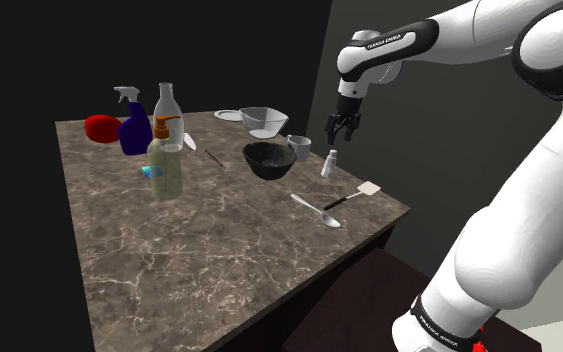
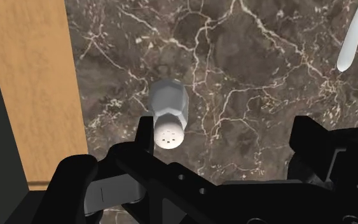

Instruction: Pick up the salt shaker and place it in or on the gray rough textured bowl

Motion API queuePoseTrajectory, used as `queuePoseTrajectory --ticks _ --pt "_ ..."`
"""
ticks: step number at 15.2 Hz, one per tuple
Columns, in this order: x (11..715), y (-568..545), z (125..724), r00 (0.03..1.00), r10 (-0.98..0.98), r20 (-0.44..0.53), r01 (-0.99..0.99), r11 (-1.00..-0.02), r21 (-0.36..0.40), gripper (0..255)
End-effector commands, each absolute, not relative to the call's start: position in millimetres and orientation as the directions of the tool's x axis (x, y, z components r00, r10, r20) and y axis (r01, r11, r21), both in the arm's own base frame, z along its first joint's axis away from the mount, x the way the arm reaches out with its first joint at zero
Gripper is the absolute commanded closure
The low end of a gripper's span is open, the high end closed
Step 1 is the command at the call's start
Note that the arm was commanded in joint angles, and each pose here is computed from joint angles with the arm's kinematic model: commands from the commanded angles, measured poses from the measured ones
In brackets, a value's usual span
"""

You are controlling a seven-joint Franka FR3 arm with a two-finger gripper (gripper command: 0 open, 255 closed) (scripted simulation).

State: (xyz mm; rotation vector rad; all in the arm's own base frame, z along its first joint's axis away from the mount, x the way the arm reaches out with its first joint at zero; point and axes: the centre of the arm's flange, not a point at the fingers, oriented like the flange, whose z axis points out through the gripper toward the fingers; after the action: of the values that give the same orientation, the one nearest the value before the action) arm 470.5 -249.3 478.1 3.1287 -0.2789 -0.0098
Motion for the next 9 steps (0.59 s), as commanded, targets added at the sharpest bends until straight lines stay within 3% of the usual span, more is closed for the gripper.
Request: queuePoseTrajectory --ticks 1,9 --pt "484 -270 468 0.984 -0.176 -0.007 -0.176 -0.984 -0.004 0" --pt "499 -290 431 0.984 -0.177 -0.009 -0.177 -0.984 -0.009 0"
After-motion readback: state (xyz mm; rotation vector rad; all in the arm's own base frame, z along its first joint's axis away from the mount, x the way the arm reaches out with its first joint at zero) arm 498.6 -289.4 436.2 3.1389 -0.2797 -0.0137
